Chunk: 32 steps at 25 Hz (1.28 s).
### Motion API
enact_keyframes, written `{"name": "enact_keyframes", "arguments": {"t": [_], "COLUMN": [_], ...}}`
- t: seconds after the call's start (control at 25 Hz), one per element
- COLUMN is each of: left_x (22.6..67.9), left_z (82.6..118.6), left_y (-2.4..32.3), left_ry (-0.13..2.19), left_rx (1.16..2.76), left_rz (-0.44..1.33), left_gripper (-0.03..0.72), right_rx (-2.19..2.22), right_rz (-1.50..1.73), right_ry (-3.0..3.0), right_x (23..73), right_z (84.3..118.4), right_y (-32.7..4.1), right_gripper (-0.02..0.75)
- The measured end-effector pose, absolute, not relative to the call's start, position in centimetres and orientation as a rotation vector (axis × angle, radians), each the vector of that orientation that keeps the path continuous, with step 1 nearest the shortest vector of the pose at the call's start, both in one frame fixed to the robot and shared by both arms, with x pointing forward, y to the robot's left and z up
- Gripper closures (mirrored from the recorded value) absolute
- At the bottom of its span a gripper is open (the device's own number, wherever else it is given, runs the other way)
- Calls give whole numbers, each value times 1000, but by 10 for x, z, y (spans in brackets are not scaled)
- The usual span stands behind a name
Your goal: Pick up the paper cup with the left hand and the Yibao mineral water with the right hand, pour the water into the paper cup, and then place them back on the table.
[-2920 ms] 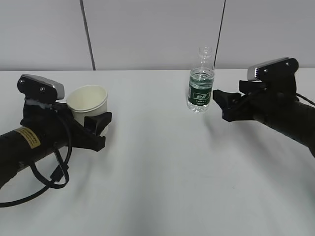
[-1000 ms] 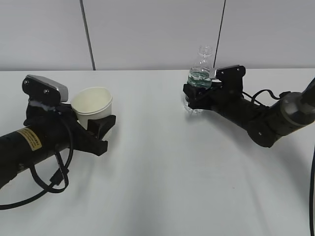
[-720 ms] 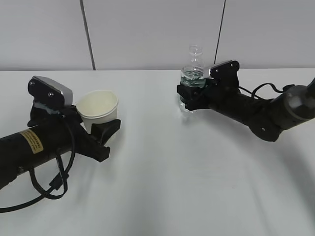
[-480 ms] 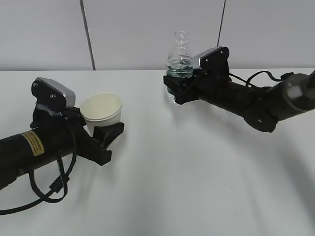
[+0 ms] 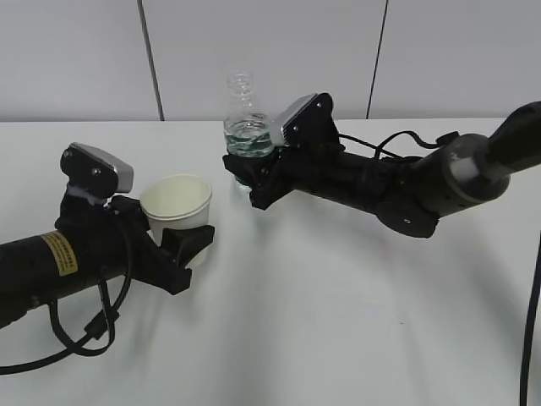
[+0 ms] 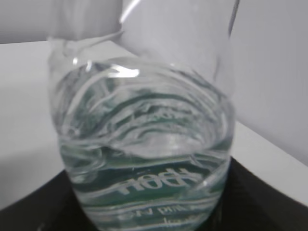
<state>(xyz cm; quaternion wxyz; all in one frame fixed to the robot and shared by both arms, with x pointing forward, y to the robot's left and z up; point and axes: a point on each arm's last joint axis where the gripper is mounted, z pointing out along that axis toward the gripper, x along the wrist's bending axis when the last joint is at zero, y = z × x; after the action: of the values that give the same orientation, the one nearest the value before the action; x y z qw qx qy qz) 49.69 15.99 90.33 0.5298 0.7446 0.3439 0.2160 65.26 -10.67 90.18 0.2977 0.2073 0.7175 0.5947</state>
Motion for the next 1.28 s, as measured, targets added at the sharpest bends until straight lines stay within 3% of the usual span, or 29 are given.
{"name": "enact_keyframes", "arguments": {"t": [1.28], "left_x": [492], "left_z": [906], "left_y": [153], "left_ry": [695], "left_rx": [1787], "left_rz": [475], "left_gripper": [248], "right_rx": [40], "right_rz": [1411], "right_ry": [1871], "right_x": [648], "right_z": [908], "right_y": [-98], "right_gripper": [269]}}
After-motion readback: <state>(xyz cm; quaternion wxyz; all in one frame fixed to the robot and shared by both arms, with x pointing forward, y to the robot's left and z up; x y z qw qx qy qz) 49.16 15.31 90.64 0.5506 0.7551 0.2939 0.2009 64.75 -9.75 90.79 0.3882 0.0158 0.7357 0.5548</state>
